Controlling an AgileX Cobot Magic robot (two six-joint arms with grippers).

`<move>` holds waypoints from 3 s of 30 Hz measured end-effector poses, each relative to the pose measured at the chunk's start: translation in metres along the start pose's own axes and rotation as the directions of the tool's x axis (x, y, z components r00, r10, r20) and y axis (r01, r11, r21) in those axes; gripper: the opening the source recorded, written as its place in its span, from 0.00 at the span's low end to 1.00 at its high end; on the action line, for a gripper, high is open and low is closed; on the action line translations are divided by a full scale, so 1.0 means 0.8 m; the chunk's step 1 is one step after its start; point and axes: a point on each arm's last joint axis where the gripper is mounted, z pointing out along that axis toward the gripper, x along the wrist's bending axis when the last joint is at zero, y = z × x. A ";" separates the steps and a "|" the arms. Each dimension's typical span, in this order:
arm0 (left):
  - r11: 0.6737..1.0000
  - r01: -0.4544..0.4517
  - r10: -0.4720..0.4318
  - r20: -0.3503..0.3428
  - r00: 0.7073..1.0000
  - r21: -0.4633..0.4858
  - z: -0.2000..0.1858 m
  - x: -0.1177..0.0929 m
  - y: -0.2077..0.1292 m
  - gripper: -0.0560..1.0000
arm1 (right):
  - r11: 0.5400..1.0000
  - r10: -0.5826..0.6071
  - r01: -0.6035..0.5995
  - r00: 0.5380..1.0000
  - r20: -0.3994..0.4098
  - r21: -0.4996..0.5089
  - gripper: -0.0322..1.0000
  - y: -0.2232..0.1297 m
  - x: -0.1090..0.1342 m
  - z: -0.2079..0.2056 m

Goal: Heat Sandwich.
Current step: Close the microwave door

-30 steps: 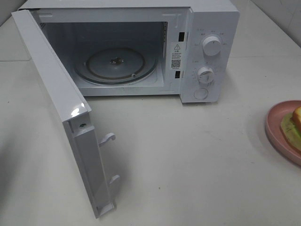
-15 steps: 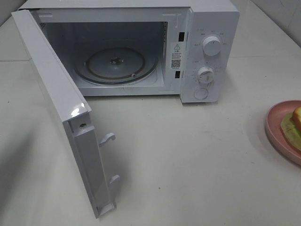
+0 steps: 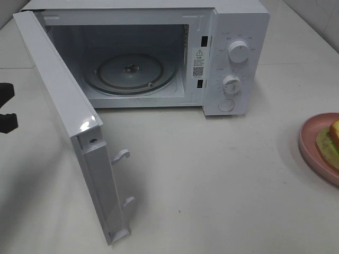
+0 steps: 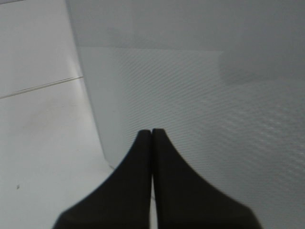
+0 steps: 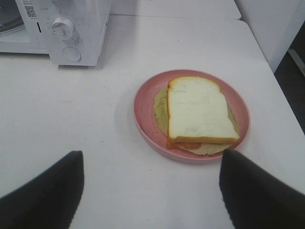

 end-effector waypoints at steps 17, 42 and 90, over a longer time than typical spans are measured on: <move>0.999 0.048 -0.048 0.017 0.999 0.012 0.032 -0.047 -0.002 0.05 | 1.000 0.000 0.000 1.000 0.000 0.000 0.76 0.000 0.000 0.000; 0.996 0.082 -0.079 0.100 0.992 -0.030 0.097 -0.120 0.027 0.05 | 1.000 0.000 0.000 1.000 0.000 0.000 0.76 0.000 0.000 0.000; 0.997 0.081 -0.081 0.161 0.984 0.004 0.232 -0.220 0.054 0.05 | 1.000 0.000 0.000 1.000 0.000 0.000 0.76 0.000 0.000 0.000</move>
